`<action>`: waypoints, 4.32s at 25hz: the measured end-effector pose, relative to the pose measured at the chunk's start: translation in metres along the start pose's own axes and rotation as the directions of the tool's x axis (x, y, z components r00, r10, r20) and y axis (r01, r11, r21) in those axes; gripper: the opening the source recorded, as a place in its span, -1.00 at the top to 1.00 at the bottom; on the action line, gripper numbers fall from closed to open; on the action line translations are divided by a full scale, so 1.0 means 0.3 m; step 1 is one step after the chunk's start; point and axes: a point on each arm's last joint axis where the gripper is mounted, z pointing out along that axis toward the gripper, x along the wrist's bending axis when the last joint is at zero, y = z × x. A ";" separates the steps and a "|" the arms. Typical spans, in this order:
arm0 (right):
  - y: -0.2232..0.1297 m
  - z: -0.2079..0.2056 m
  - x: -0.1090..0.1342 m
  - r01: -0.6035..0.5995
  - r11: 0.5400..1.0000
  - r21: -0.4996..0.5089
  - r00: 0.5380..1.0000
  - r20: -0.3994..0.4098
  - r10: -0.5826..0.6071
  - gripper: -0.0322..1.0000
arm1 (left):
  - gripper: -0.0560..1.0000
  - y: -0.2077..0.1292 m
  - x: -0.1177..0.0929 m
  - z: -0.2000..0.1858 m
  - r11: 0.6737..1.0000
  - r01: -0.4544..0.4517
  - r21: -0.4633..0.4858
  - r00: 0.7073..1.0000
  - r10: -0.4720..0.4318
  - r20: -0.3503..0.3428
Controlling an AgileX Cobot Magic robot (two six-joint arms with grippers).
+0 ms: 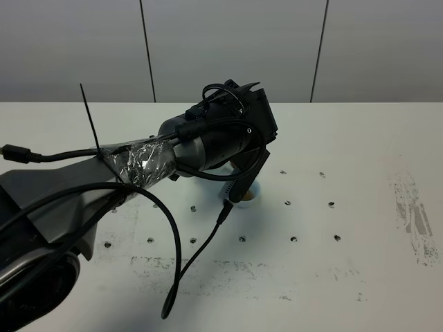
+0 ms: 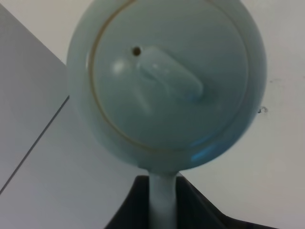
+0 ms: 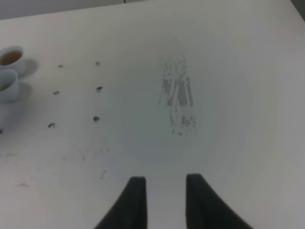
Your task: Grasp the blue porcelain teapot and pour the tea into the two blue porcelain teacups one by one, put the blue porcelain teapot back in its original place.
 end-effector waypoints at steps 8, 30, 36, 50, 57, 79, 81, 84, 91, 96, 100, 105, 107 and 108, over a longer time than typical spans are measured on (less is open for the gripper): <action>0.000 0.000 0.000 0.000 1.000 0.000 1.000 0.000 0.000 0.51 | 0.66 -0.003 0.000 0.001 1.000 -0.007 0.014 1.000 0.007 -0.003; 0.001 0.000 0.013 -0.021 1.000 -0.001 0.999 -0.044 0.021 0.51 | 0.66 0.000 0.002 -0.006 0.999 -0.019 0.028 1.000 0.019 -0.013; 0.001 -0.001 0.013 -0.022 1.000 -0.001 0.999 -0.044 0.022 0.51 | 0.66 -0.002 0.002 -0.006 0.999 -0.021 0.035 1.000 0.021 -0.013; 0.001 -0.001 0.013 -0.022 1.000 -0.001 0.999 -0.044 0.022 0.51 | 0.66 0.002 -0.003 -0.003 0.999 -0.036 0.040 0.999 0.036 -0.008; 0.001 -0.001 0.013 -0.022 1.000 -0.002 0.999 -0.044 0.022 0.51 | 0.66 0.011 -0.003 -0.004 0.998 -0.053 0.040 0.999 0.054 -0.009; 0.001 -0.001 0.013 -0.022 1.000 -0.002 0.999 -0.044 0.022 0.51 | 0.66 -0.008 -0.014 0.023 0.996 0.080 -0.048 0.995 -0.078 0.057; 0.001 -0.001 0.013 -0.022 1.000 -0.002 0.999 -0.044 0.022 0.51 | 0.66 -0.027 -0.016 0.032 0.990 0.132 -0.055 0.989 -0.127 0.074; 0.001 -0.001 0.013 -0.022 1.000 -0.002 0.999 -0.044 0.022 0.51 | 0.66 -0.061 -0.019 0.028 0.971 0.219 -0.095 0.972 -0.209 0.108; 0.001 -0.001 0.014 -0.022 1.000 -0.002 0.999 -0.045 0.022 0.51 | 0.66 -0.106 -0.045 0.070 0.890 0.397 -0.225 0.902 -0.333 0.274; 0.003 -0.001 0.014 -0.023 1.000 -0.008 0.999 -0.046 0.022 0.51 | 0.66 -0.185 -0.058 0.053 0.771 0.563 -0.296 0.815 -0.461 0.351; 0.003 -0.001 0.014 -0.023 1.000 -0.008 0.999 -0.046 0.022 0.51 | 0.66 -0.275 -0.117 0.028 0.661 0.663 -0.351 0.746 -0.547 0.378; 0.003 -0.001 0.014 -0.024 1.000 -0.008 0.999 -0.047 0.023 0.51 | 0.66 -0.296 -0.208 0.061 0.554 0.751 -0.360 0.659 -0.582 0.477; 0.003 -0.001 0.014 -0.024 1.000 -0.008 0.999 -0.047 0.023 0.51 | 0.66 -0.276 -0.231 0.076 0.524 0.774 -0.356 0.630 -0.578 0.518; 0.003 -0.001 0.014 -0.024 1.000 -0.008 0.999 -0.047 0.023 0.51 | 0.66 -0.265 -0.236 0.083 0.505 0.785 -0.359 0.616 -0.583 0.530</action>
